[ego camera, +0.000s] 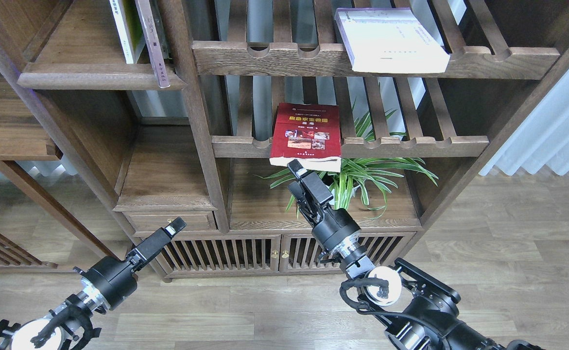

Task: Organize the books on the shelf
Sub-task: 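Reach the right gripper up to the red book's lower edge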

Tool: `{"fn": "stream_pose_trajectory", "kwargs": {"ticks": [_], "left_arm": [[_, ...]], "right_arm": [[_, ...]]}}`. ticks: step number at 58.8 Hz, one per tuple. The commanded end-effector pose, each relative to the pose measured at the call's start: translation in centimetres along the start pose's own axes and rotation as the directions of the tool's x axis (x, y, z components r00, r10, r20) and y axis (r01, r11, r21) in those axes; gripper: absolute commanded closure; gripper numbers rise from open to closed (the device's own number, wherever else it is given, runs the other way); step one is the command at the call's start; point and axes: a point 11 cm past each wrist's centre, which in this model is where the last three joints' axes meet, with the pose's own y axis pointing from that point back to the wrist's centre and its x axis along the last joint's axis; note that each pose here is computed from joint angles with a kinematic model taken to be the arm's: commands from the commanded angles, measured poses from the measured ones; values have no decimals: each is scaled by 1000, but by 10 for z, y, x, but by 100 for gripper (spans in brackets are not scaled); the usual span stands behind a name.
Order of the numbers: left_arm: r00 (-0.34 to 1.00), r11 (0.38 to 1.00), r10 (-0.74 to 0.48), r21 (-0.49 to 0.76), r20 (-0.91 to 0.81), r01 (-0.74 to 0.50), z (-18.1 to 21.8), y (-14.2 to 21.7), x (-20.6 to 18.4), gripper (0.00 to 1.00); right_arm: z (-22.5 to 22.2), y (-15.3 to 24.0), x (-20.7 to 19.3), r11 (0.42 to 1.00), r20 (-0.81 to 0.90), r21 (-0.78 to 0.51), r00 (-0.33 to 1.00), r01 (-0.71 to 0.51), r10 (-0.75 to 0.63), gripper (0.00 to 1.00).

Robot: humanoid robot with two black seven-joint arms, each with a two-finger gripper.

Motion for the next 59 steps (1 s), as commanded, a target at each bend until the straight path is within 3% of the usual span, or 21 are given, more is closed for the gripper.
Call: {"fn": "stream_pose_trajectory", "kwargs": {"ticks": [1, 13, 59], "left_arm": [[1000, 1000, -3, -1, 2, 3, 0, 0, -1, 18], [1000, 1000, -2, -10, 3, 2, 3, 1, -1, 18], [1000, 1000, -5, -12, 6, 5, 4, 1, -2, 18]], "right_arm": [[-10, -5, 8, 998, -36, 10, 998, -56, 57, 1], [-25, -13, 16, 991, -84, 30, 987, -132, 134, 1], [-47, -32, 13, 976, -140, 62, 967, -207, 214, 3]]}}
